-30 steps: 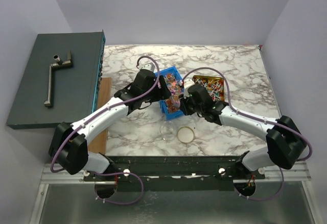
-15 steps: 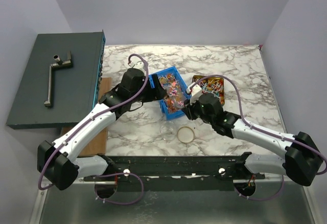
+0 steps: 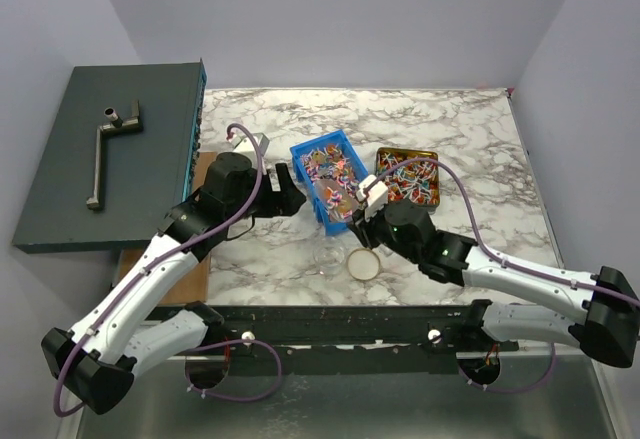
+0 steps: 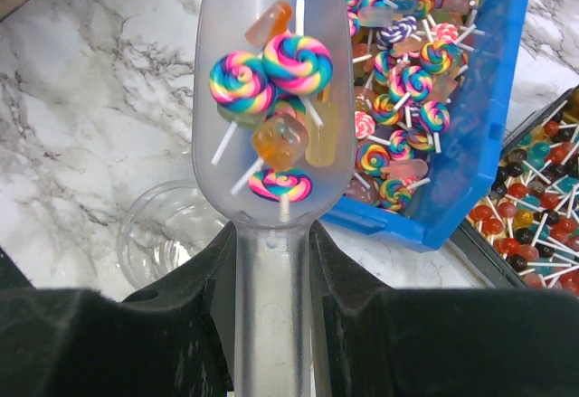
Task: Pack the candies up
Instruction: Scoop the fake candies from the storage box, then place the fake candies in the packing bottle.
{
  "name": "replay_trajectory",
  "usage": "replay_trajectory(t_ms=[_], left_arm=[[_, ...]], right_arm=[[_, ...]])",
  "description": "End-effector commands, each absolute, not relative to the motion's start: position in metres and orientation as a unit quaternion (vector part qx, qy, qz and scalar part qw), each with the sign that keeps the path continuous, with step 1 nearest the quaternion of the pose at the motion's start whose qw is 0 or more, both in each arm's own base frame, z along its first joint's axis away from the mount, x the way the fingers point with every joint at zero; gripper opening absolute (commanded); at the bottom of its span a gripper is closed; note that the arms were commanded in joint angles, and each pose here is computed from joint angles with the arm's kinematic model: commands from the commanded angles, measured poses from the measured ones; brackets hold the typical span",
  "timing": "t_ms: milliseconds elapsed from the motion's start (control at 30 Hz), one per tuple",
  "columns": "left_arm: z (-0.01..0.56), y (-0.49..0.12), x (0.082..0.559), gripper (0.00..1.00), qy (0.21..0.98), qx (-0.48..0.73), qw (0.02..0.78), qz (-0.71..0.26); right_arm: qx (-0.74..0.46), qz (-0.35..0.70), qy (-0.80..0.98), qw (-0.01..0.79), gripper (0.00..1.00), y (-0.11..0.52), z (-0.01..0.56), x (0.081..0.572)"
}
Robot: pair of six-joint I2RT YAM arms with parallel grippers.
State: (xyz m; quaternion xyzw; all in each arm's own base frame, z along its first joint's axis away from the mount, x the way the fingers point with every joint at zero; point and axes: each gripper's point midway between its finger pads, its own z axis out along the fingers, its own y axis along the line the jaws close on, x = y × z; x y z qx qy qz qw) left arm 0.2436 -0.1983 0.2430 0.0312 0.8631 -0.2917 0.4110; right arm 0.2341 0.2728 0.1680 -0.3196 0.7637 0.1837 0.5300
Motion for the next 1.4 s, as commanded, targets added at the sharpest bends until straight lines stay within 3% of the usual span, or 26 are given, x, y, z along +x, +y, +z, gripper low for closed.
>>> replay_trajectory(t_ms=[0, 667, 1367], left_arm=[[0.227, -0.189, 0.225, 0.81, 0.875, 0.061, 0.39, -0.28], [0.228, -0.149, 0.204, 0.85, 0.847, 0.094, 0.466, -0.236], [0.24, -0.144, 0.194, 0.86, 0.823, 0.093, 0.498, -0.255]], right_arm=[[-0.308, 0.16, 0.765, 0.543, 0.01, 0.274, 0.192, 0.227], [-0.294, 0.152, 0.807, 0.49, 0.01, 0.279, 0.207, 0.154], [-0.295, 0.137, 0.872, 0.366, 0.01, 0.264, 0.168, 0.114]])
